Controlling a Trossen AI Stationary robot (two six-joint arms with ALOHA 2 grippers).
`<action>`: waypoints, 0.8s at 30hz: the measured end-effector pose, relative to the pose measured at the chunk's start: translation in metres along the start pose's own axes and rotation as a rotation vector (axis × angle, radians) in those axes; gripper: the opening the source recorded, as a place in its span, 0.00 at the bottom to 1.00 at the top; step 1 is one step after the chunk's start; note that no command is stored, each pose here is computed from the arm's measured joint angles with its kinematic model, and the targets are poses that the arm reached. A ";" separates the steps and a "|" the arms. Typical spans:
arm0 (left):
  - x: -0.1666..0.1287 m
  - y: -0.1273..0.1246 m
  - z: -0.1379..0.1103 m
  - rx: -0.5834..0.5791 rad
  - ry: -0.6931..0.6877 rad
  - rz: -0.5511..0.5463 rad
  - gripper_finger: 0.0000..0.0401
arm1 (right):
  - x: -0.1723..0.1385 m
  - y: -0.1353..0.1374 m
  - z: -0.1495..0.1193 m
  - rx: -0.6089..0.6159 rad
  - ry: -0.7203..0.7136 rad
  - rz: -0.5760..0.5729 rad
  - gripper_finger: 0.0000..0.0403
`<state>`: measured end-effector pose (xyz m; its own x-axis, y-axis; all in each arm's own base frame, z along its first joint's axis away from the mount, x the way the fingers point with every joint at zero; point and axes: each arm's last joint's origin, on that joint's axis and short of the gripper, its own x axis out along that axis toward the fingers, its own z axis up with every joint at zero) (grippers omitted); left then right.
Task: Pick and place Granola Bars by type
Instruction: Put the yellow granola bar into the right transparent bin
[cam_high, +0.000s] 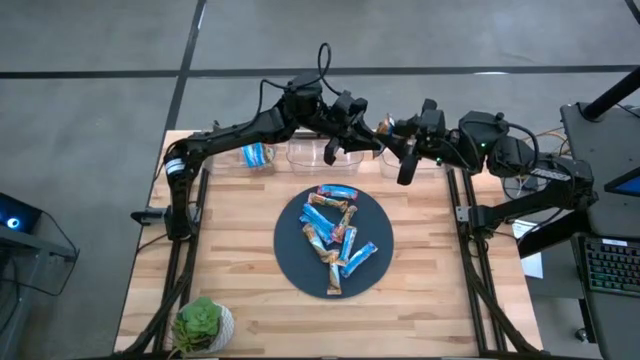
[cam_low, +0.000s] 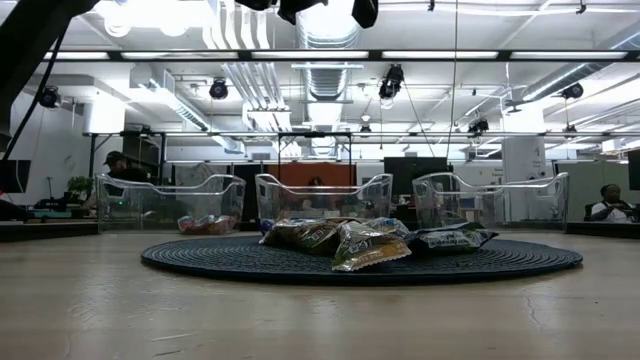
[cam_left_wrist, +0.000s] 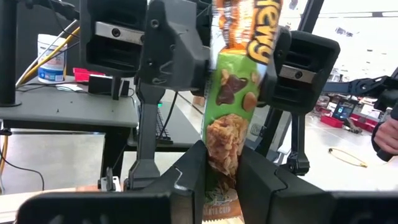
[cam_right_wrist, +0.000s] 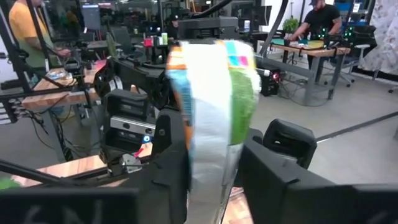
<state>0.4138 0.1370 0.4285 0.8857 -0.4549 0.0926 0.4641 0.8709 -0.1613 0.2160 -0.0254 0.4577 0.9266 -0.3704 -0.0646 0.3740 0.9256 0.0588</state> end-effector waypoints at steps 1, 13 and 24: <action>0.000 0.000 0.000 0.000 0.000 0.000 0.14 | 0.000 0.000 0.000 -0.006 0.000 0.000 0.25; 0.000 0.000 0.001 -0.007 -0.011 -0.004 0.28 | -0.001 0.000 0.000 -0.011 -0.003 -0.003 0.08; -0.017 0.018 0.000 0.040 0.013 0.175 0.57 | 0.000 -0.001 -0.003 -0.020 0.024 -0.020 0.07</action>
<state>0.4073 0.1599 0.4241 0.9530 -0.2982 0.0543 0.3028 0.9435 -0.1343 0.2150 -0.0260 0.4551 0.9177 -0.3869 -0.0897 0.3913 0.9195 0.0372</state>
